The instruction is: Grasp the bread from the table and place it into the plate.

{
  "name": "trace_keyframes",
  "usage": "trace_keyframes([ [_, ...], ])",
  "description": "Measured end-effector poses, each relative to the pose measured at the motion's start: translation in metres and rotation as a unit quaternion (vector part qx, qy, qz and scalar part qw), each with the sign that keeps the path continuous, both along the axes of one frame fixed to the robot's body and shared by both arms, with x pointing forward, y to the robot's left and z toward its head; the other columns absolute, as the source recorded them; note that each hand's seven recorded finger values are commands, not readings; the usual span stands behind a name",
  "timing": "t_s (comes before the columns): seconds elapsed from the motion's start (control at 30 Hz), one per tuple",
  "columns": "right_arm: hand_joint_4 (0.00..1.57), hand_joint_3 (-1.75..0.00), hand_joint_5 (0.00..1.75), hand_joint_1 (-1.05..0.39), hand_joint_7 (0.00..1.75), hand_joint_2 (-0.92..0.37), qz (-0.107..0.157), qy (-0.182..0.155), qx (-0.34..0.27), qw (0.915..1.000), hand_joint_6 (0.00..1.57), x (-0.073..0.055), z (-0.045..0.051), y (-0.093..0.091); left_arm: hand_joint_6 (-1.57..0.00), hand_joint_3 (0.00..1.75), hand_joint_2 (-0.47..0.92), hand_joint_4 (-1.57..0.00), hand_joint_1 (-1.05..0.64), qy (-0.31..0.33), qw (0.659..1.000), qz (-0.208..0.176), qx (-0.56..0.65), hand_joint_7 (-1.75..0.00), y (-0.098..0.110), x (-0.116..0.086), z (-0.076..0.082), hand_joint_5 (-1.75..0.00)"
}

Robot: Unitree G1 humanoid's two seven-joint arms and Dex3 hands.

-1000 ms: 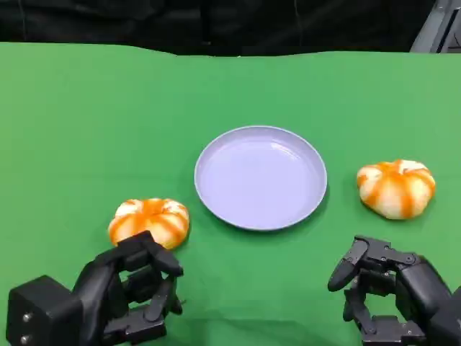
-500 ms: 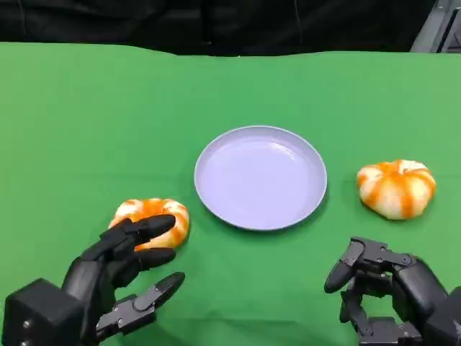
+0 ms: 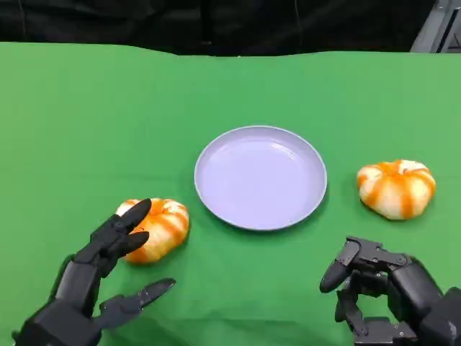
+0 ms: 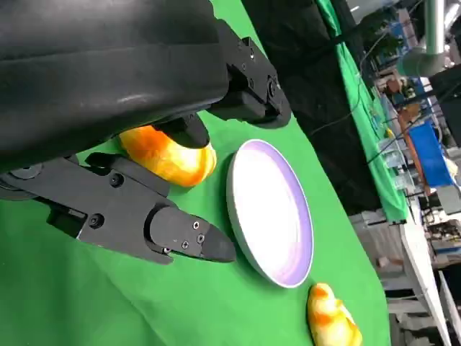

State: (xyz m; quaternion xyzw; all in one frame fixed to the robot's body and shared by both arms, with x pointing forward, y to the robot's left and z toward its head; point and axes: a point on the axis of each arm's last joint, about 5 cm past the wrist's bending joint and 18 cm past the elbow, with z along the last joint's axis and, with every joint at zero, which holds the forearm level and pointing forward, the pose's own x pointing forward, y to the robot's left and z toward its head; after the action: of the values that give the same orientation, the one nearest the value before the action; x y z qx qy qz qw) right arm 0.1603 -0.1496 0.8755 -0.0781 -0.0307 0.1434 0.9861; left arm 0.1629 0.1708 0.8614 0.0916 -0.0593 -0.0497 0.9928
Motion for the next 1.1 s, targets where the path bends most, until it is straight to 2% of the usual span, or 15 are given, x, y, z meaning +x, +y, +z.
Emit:
trace_keyframes([
  [0.1, 0.79, -1.37, 1.55, 0.14, 1.34, -0.4, 0.0, 0.0, 0.001, 1.0, 0.73, 0.0, 0.0, 0.0, -0.19, 0.05, 0.92, -0.01, -0.28, -0.009, 1.0, 0.001, 0.016, 0.0, 0.0, 0.0, 0.0, -0.56],
  [0.27, 0.79, -1.38, 1.55, 0.14, 1.34, -0.39, 0.0, 0.0, 0.001, 1.0, 0.73, 0.0, 0.0001, 0.001, -0.18, 0.05, 0.92, 0.0, -0.28, -0.011, 0.999, 0.002, 0.031, 0.0, 0.0, 0.001, -0.002, -0.55],
  [0.37, 0.79, -1.37, 1.54, 0.13, 1.34, -0.39, 0.0, 0.0, 0.0, 1.0, 0.73, 0.0, 0.0001, 0.001, -0.19, 0.04, 0.92, 0.0, -0.36, -0.027, 0.996, 0.006, 0.083, -0.01, 0.0, 0.001, -0.002, -0.53],
  [0.47, 0.79, -1.38, 1.54, 0.13, 1.34, -0.38, 0.001, -0.001, -0.002, 1.0, 0.73, 0.0, 0.0, 0.001, -0.22, 0.03, 0.92, -0.01, -0.35, -0.06, 0.982, 0.015, 0.177, -0.02, 0.004, 0.001, 0.0, -0.55],
  [0.6, 0.79, -1.38, 1.55, 0.13, 1.34, -0.39, 0.001, -0.003, -0.001, 1.0, 0.73, 0.0, 0.0008, 0.002, -0.24, 0.02, 0.92, -0.01, -0.35, -0.078, 0.967, 0.021, 0.243, -0.02, 0.001, 0.001, -0.002, -0.55],
  [0.93, 0.79, -1.35, 1.54, 0.12, 1.33, -0.4, 0.005, -0.006, 0.004, 1.0, 0.73, -0.001, 0.0023, 0.005, -0.29, 0.02, 0.92, -0.09, -0.39, -0.072, 0.936, 0.026, 0.344, -0.03, 0.004, 0.006, -0.002, -0.56],
  [1.1, 0.79, -1.36, 1.53, 0.12, 1.32, -0.39, 0.006, -0.007, 0.004, 0.9999, 0.73, -0.001, 0.0023, 0.006, -0.3, 0.01, 0.92, -0.13, -0.42, -0.053, 0.91, 0.027, 0.411, -0.03, 0.004, 0.018, 0.002, -0.56],
])
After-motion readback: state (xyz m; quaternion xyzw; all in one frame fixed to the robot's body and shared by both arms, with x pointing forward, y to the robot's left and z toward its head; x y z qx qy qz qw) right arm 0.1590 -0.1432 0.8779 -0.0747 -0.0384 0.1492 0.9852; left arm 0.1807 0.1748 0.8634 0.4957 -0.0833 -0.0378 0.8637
